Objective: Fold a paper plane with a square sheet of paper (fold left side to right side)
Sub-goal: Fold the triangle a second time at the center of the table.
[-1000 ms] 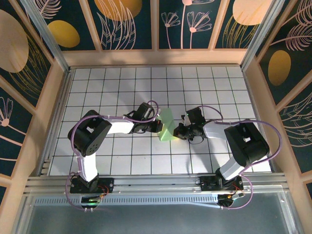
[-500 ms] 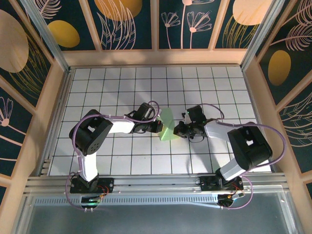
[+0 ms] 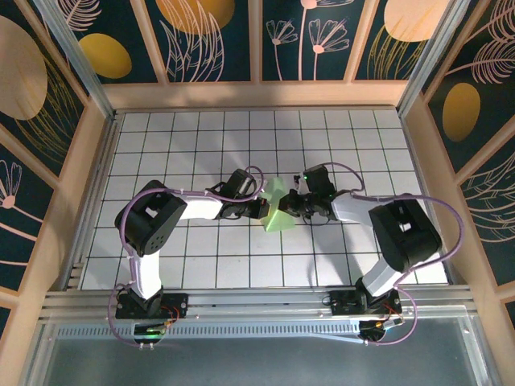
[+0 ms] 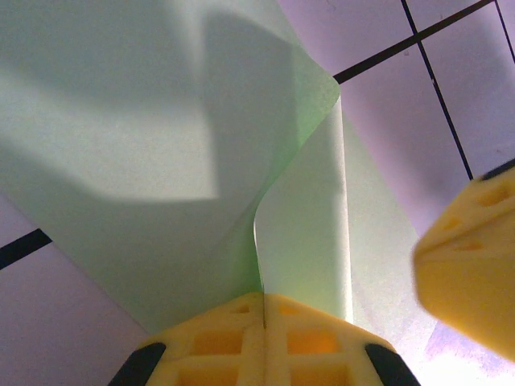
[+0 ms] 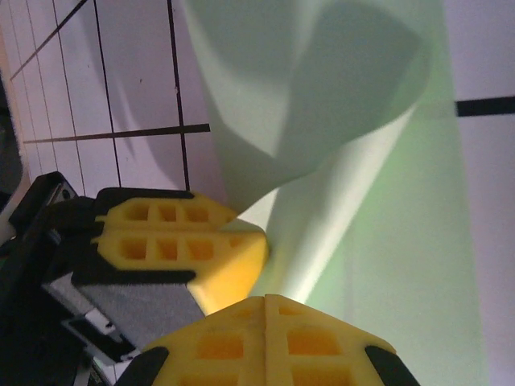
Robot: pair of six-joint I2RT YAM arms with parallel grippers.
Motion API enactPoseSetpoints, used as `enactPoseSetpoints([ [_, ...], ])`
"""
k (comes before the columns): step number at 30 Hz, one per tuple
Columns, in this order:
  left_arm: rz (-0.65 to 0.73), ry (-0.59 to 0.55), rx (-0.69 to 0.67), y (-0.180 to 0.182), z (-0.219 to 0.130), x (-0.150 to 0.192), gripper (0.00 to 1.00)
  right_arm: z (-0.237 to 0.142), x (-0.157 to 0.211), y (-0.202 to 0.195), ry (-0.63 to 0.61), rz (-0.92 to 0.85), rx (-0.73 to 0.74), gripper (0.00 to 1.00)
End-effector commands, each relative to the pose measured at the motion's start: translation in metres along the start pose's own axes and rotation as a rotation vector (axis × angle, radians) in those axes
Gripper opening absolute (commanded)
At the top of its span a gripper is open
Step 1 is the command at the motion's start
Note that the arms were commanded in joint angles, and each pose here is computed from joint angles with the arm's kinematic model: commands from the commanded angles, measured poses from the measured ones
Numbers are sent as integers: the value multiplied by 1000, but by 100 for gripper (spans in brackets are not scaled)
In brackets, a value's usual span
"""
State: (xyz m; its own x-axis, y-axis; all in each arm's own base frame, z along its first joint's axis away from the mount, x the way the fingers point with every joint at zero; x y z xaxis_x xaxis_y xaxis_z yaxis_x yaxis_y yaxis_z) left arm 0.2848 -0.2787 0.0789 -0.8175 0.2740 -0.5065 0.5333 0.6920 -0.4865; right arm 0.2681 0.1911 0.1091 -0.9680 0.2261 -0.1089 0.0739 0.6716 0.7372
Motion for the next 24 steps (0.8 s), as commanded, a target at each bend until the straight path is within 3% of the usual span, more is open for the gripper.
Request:
enactPoseSetpoints([
  [1, -21, 83, -58, 15, 9, 16, 0, 9, -5, 14, 7, -29, -45, 0],
  [19, -14, 74, -47, 12, 10, 9, 0, 24, 3, -14, 40, 11, 80, 0],
  [24, -14, 73, -52, 12, 10, 9, 6, 24, 4, -18, 41, 15, 102, 0],
])
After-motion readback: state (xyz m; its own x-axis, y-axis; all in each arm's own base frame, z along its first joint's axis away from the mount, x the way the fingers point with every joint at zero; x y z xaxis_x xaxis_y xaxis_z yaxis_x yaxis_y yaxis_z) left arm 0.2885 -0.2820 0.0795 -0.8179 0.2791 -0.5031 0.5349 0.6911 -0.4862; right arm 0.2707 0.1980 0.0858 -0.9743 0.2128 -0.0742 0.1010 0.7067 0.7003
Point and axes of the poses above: each hand's point on the last joint's axis, 136 mm out from that joint toward the fingers, its own z axis out along the fingers, its own y axis along the line the jaws close on, x = y × z, the point moved 9 cm from there along -z, back along the fingers, and after that the axes turned 6 degrees about z, right-handed, at the moved point
